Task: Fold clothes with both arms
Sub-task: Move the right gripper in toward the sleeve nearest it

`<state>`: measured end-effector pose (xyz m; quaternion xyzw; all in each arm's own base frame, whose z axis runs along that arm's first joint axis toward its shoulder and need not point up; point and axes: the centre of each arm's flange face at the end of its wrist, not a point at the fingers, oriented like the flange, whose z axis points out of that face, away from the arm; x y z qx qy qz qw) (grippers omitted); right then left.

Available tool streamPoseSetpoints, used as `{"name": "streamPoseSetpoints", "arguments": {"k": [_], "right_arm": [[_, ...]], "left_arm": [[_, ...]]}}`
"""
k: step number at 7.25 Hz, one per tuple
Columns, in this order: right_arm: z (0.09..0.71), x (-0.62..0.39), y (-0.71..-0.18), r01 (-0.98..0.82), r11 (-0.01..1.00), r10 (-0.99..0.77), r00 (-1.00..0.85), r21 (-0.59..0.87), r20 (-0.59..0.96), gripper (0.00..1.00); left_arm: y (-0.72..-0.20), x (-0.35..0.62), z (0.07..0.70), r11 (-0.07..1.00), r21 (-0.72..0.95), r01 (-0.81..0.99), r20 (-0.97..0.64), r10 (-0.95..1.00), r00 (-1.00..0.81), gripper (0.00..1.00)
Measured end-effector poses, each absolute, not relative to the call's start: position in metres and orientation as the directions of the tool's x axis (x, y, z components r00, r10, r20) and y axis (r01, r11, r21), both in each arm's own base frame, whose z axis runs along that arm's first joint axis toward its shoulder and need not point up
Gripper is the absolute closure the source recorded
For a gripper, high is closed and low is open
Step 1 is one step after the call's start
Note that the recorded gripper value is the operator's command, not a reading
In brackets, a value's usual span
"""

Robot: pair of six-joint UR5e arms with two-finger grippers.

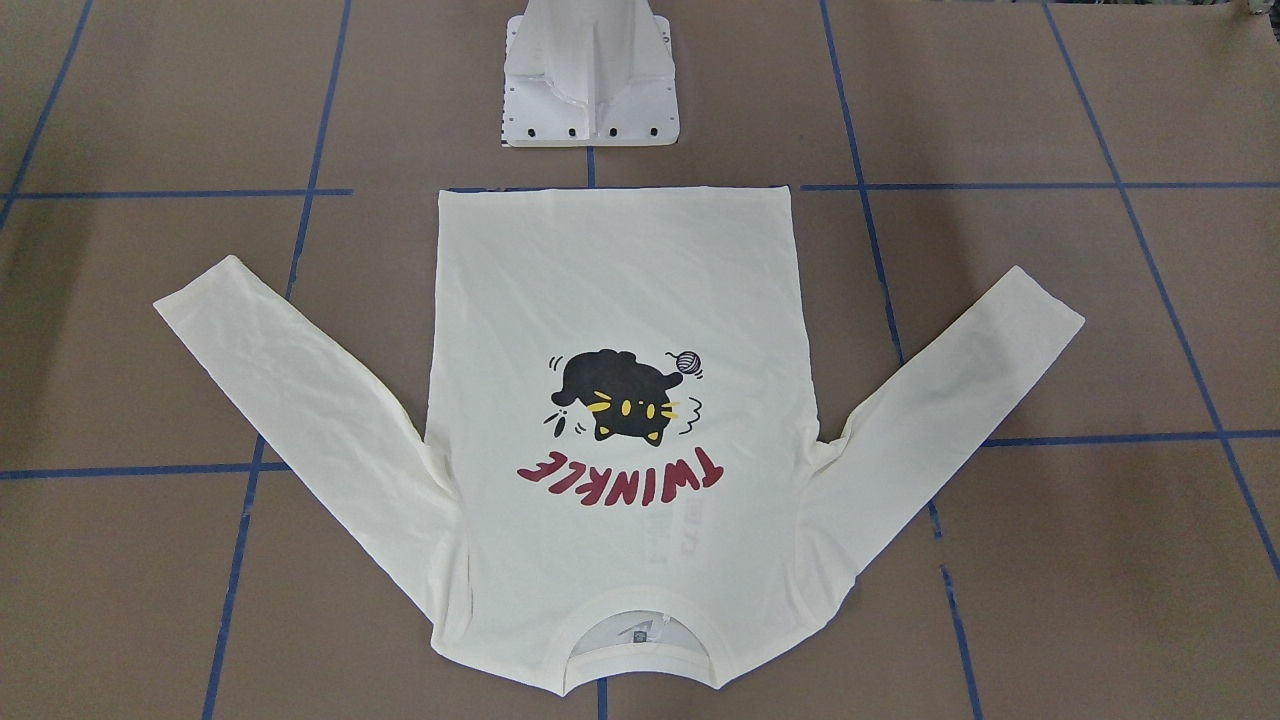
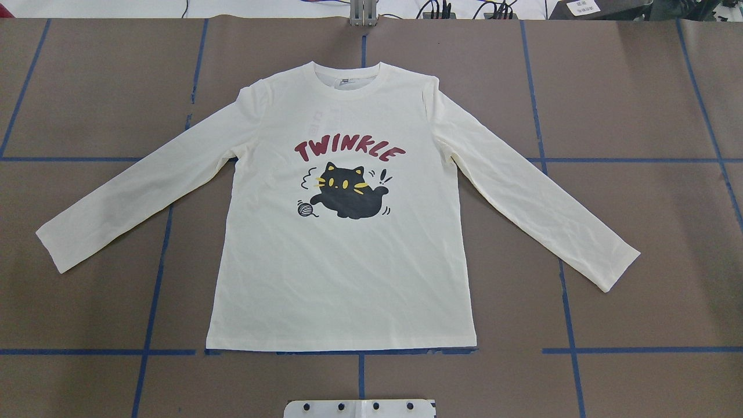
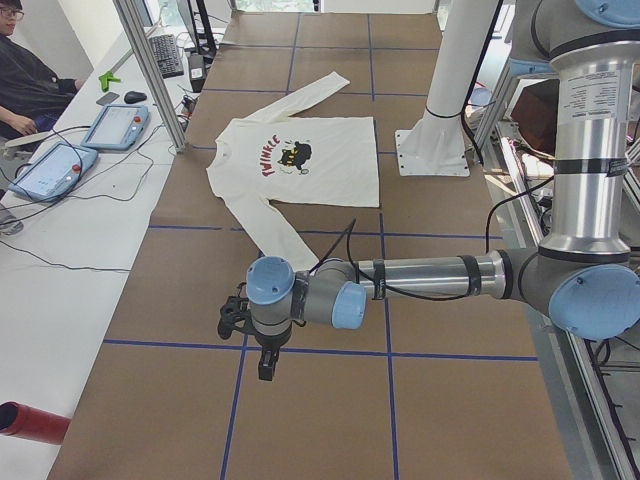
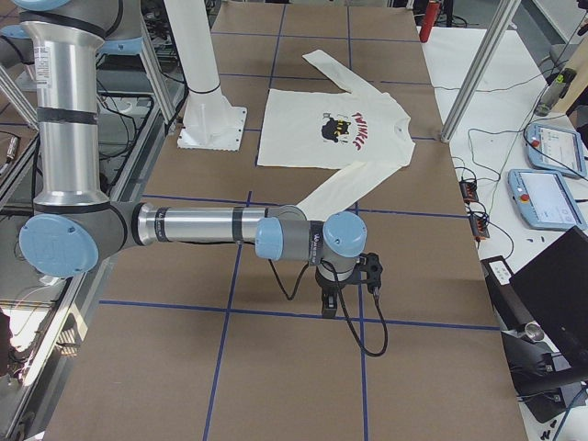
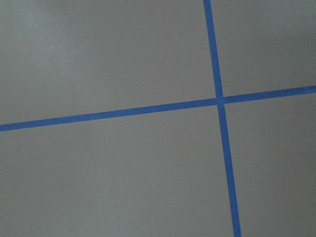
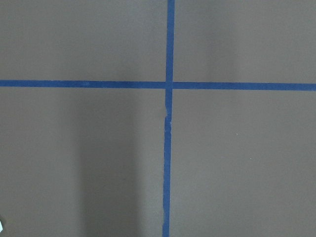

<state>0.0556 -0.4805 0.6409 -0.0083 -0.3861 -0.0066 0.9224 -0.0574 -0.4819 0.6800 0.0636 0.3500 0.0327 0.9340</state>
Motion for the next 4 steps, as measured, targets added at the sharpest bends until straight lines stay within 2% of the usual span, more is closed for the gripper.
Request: {"name": "streamPoseSetpoints", "arguments": {"k": [2, 4], "right_arm": [[0.631, 0.052, -0.484, 0.024, 1.0, -0.023, 0.7, 0.009, 0.713, 0.0], [0.574, 0.02, -0.509, 0.087, 0.989, -0.147, 0.693, 0.121, 0.706, 0.0]], "left_arm": [[-0.487, -0.056, 0.672, 0.987, 0.158, -0.018, -0.649, 0.117, 0.752, 0.0], [-0.517, -0.053, 0.635, 0.971, 0.237, -0.023, -0.646, 0.175, 0.743, 0.0]]}}
